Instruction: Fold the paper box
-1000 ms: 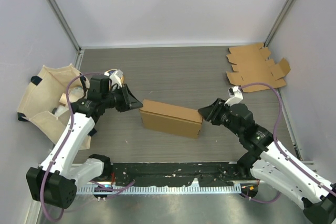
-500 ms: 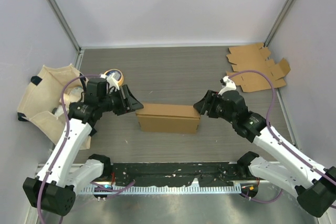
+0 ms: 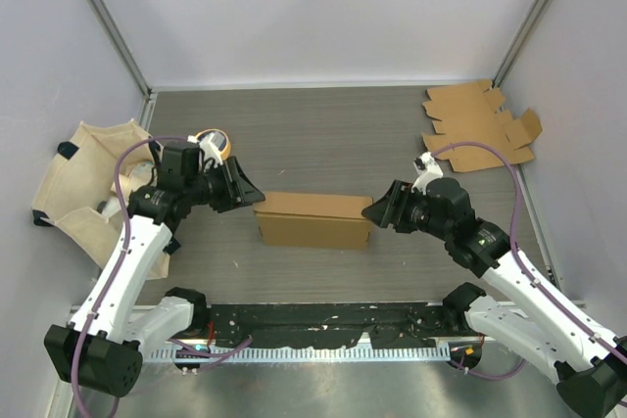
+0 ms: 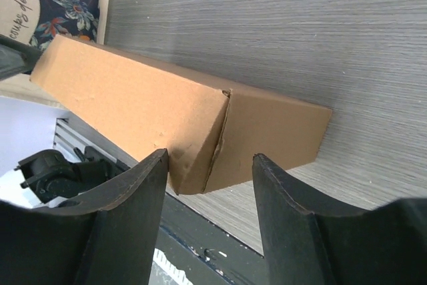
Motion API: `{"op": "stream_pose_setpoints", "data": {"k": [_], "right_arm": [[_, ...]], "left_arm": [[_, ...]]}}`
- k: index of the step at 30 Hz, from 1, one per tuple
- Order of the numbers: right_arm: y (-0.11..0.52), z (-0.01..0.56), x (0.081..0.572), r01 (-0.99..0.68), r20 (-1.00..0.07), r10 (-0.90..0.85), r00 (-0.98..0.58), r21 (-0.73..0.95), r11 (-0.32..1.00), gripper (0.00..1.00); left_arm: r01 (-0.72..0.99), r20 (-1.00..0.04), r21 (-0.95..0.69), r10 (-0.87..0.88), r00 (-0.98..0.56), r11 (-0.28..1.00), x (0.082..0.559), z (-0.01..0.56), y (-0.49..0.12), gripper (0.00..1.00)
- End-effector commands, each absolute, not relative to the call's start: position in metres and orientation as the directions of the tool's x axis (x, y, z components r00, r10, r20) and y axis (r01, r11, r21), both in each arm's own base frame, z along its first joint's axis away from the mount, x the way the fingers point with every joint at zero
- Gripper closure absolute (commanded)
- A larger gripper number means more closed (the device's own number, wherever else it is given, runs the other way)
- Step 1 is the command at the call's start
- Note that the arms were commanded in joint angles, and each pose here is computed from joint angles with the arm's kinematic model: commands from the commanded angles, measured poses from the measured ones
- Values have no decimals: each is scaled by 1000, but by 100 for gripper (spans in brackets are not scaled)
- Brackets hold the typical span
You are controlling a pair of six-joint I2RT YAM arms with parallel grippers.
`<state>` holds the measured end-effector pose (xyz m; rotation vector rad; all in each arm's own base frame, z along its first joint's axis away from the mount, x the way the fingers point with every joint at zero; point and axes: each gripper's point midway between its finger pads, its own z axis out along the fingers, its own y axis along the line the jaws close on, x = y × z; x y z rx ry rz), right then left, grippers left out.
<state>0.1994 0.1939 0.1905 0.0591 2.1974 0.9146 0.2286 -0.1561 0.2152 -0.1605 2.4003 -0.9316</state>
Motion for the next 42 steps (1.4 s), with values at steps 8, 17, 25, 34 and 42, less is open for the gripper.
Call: {"op": "stream_pose_setpoints", "data": {"k": [8,17,25,34,42], "right_arm": [[197,178,207,-220,-598,340,-726,670,709,48],[183,137,208,-182,-588,341,-734,654,735,59],[189,165,211,-221,-598,344,-724,674,705,56],[191,199,215,-253,-622,347,-702,673,695,50],[194,198,218,-260,-620,346,-704,678,687,53]], "left_arm": [[86,-442,-671,-303,-844,737,216,203,-155,57],[41,-399,-688,-331,-855,725,212,165,-156,65],[109,-466,-713,-352,-812,693,215,214,-160,29],[86,-483,-692,-371,-793,716,219,244,-153,58],[40,-409,-695,-349,-843,718,212,233,-156,53]]}}
